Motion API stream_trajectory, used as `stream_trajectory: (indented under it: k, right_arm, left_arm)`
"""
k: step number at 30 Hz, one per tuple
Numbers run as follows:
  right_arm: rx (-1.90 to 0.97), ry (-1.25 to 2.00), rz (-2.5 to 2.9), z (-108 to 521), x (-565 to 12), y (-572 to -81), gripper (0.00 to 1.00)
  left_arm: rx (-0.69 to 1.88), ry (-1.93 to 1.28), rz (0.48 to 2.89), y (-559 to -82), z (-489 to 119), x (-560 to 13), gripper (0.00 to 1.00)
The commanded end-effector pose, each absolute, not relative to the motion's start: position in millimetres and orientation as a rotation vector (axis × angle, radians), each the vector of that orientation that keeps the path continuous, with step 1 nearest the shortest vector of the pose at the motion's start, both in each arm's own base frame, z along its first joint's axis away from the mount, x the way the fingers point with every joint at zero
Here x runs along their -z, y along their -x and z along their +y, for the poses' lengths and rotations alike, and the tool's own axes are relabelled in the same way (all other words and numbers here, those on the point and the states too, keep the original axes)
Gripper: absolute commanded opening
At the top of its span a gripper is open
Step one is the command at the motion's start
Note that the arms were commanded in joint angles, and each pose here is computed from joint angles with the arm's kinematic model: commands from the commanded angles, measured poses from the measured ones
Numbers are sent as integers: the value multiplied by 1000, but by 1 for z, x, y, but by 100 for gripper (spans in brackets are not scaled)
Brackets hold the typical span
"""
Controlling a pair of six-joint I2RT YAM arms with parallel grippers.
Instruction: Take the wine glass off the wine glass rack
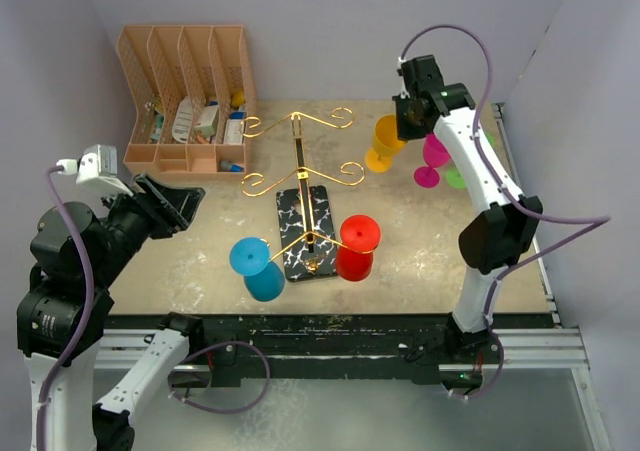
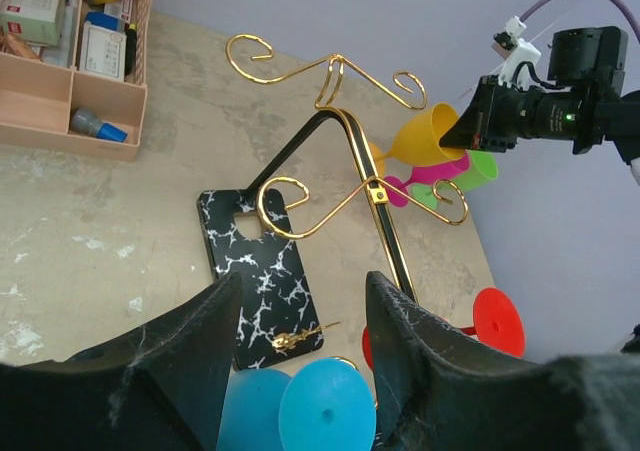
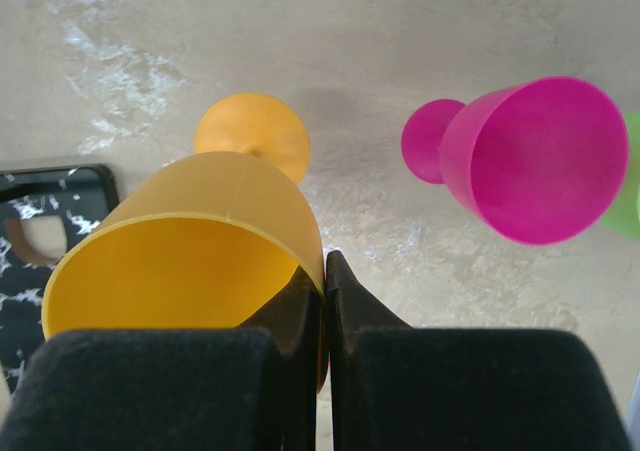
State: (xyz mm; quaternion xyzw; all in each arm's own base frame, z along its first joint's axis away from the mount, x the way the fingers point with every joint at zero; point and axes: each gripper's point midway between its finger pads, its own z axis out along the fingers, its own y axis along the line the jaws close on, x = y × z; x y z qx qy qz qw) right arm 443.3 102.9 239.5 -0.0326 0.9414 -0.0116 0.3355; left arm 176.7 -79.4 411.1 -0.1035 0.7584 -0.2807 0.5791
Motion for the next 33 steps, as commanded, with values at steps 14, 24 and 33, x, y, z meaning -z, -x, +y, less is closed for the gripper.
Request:
stream_trajectory:
  k: [14, 24, 33]
  right_arm:
    - [153, -15, 2521, 91, -190, -474, 0]
    - [240, -74, 2484, 77, -184, -480, 7]
    - [270, -123, 2445, 65, -194, -483, 33]
  left_arm:
    - [606, 243, 1763, -170, -70, -409, 56]
    - [606, 249, 1768, -171, -71, -408, 56]
    - [620, 252, 1775, -173, -73, -406, 58]
